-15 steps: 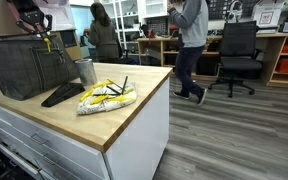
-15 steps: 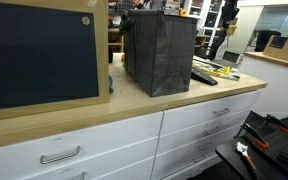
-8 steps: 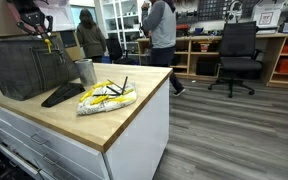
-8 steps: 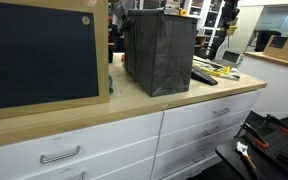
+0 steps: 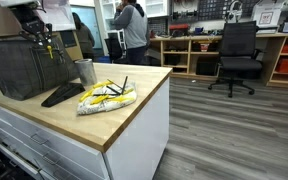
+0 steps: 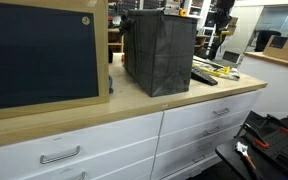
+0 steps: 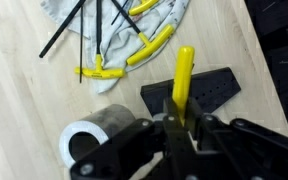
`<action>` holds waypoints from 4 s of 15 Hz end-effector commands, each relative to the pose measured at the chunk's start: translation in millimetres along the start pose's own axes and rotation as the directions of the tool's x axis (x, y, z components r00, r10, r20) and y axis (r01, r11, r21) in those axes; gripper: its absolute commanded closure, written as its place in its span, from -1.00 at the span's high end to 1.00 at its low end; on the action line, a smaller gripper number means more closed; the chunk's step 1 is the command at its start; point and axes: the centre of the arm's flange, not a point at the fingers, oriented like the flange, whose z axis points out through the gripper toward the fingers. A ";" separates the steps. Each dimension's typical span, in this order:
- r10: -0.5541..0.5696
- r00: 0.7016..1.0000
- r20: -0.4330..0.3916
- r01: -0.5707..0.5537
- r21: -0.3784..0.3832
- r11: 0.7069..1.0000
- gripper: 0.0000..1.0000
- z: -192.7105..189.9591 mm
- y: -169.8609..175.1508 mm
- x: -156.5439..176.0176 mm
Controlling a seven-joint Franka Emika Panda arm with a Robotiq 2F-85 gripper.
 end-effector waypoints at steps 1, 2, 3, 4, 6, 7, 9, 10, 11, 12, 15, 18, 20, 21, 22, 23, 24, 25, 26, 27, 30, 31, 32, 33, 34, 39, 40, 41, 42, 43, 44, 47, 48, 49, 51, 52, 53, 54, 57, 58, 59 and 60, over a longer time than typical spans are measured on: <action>-0.072 0.997 -0.001 0.071 -0.097 0.993 -0.92 4.1 -14.6 19.3; -0.099 0.995 -0.007 0.098 -0.121 0.988 -0.92 3.8 -19.5 25.1; -0.126 0.992 -0.014 0.123 -0.142 0.982 -0.92 2.8 -25.9 32.5; -0.157 0.987 -0.027 0.150 -0.167 0.974 -0.92 2.3 -34.9 41.2; -0.204 0.978 -0.048 0.190 -0.209 0.959 -0.92 -2.5 -48.8 57.1; -0.223 0.973 -0.062 0.204 -0.227 0.952 -0.92 -4.9 -55.0 63.0; -0.253 0.962 -0.100 0.220 -0.258 0.941 -0.92 -7.6 -72.0 71.5; -0.262 0.959 -0.112 0.226 -0.262 0.938 -0.92 -6.2 -80.5 72.3; -0.271 0.955 -0.123 0.232 -0.261 0.937 -0.92 -5.7 -88.2 72.2; -0.277 0.952 -0.131 0.238 -0.255 0.937 -0.92 -3.5 -97.4 70.4; -0.282 0.948 -0.146 0.245 -0.230 0.942 -0.92 6.0 -118.5 66.7; -0.306 0.938 -0.160 0.272 -0.207 0.940 -0.92 21.1 -130.3 65.1; -0.293 0.942 -0.162 0.265 -0.177 0.948 -0.92 33.8 -136.0 58.0; -0.291 0.943 -0.161 0.265 -0.163 0.950 -0.92 40.5 -137.9 54.1; -0.286 0.946 -0.155 0.265 -0.141 0.954 -0.92 48.6 -138.3 49.5; -0.279 0.948 -0.154 0.261 -0.126 0.957 -0.92 55.3 -138.4 45.0; -0.275 0.949 -0.152 0.259 -0.114 0.959 -0.92 60.9 -137.8 41.5; -0.274 0.950 -0.150 0.260 -0.103 0.960 -0.92 66.8 -136.7 38.7; -0.275 0.950 -0.147 0.264 -0.091 0.960 -0.92 71.8 -135.4 36.3; -0.273 0.951 -0.145 0.263 -0.086 0.961 -0.92 74.9 -134.5 34.1; -0.271 0.952 -0.139 0.263 -0.076 0.962 -0.92 79.9 -130.0 28.6; -0.268 0.954 -0.138 0.260 -0.073 0.963 -0.92 80.4 -129.0 26.9; -0.268 0.954 -0.136 0.260 -0.072 0.963 -0.92 80.3 -128.0 25.3; -0.271 0.953 -0.135 0.263 -0.072 0.962 -0.92 80.5 -127.2 24.0; -0.268 0.954 -0.135 0.260 -0.068 0.963 -0.92 81.5 -126.3 22.7; -0.249 0.959 -0.135 0.244 -0.054 0.968 -0.92 87.3 -120.9 17.2; -0.245 0.960 -0.134 0.241 -0.051 0.969 -0.92 88.3 -119.7 15.8; -0.242 0.961 -0.133 0.238 -0.049 0.970 -0.92 89.0 -118.6 14.5; -0.239 0.962 -0.132 0.235 -0.046 0.971 -0.92 89.9 -117.3 13.2; -0.235 0.963 -0.132 0.231 -0.044 0.972 -0.92 90.9 -116.3 12.2; -0.232 0.964 -0.132 0.229 -0.041 0.973 -0.92 92.0 -115.3 11.0; -0.231 0.964 -0.129 0.228 -0.039 0.973 -0.92 93.4 -112.1 10.4; -0.232 0.964 -0.128 0.229 -0.040 0.973 -0.92 93.9 -111.2 11.3; -0.231 0.964 -0.129 0.228 -0.040 0.973 -0.92 94.6 -110.9 11.6; -0.230 0.965 -0.127 0.227 -0.040 0.973 -0.92 95.9 -110.1 12.1; -0.225 0.966 -0.125 0.221 -0.044 0.974 -0.92 96.0 -109.1 12.0; -0.225 0.966 -0.124 0.221 -0.045 0.974 -0.92 96.2 -108.4 12.2; -0.224 0.967 -0.123 0.220 -0.046 0.974 -0.92 96.5 -107.2 12.5; -0.222 0.967 -0.123 0.217 -0.053 0.975 -0.92 95.7 -103.2 13.0; -0.222 0.967 -0.123 0.216 -0.058 0.975 -0.92 95.1 -101.1 13.2; -0.221 0.967 -0.124 0.215 -0.061 0.975 -0.92 94.6 -99.5 13.3; -0.220 0.967 -0.126 0.214 -0.065 0.975 -0.92 94.4 -97.6 13.8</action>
